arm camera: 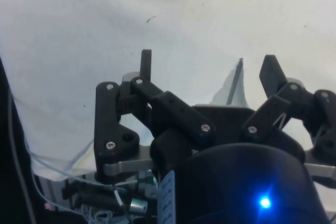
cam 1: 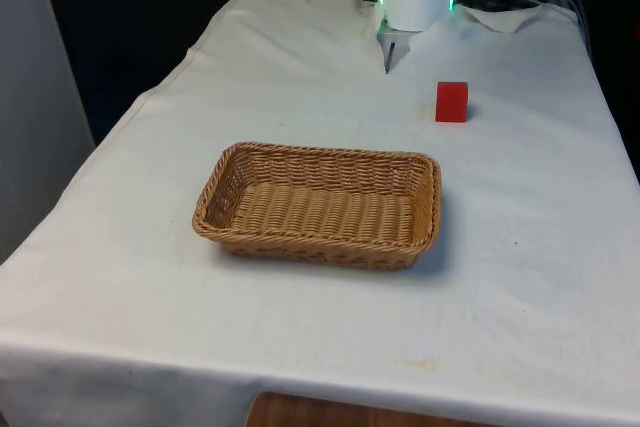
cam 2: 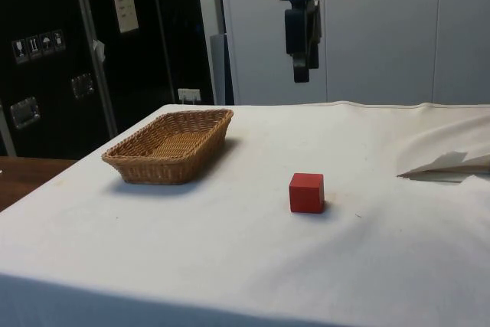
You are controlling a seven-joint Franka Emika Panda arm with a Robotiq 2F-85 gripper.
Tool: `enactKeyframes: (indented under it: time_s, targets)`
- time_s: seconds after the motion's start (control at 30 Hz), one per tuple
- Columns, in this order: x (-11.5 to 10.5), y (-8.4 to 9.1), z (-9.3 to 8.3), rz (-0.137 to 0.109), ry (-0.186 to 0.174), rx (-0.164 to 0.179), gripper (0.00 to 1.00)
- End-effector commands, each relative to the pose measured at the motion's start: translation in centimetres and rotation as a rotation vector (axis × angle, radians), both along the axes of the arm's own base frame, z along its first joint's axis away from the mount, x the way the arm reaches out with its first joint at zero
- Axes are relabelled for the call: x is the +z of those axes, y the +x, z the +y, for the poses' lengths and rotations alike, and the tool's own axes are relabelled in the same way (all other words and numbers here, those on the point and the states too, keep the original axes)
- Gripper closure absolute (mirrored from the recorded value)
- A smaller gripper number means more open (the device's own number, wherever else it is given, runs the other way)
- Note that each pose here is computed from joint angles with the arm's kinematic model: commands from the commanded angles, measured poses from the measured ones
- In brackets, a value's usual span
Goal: Pick up the cube and place it into the basket.
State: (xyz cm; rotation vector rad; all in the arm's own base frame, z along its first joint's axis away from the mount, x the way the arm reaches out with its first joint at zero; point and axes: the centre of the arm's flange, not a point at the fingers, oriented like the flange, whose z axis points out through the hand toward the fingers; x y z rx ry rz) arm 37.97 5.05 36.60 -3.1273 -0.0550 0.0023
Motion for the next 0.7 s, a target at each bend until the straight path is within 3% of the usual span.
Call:
enactKeyframes:
  time_s: [0.0,0.27,0.53,0.57,0.67]
  targets:
    - [-0.2,0.0,0.4,-0.008,0.004,-0.003,0.00]
    - [-1.6,-0.1,0.9,-0.007,-0.006,0.007,0.00]
    - [-3.9,0.0,1.9,-0.023,-0.009,0.011,0.00]
    - [-3.7,0.0,1.7,-0.015,-0.012,0.015,0.00]
    - [-4.8,0.0,2.2,-0.025,-0.009,0.014,0.00]
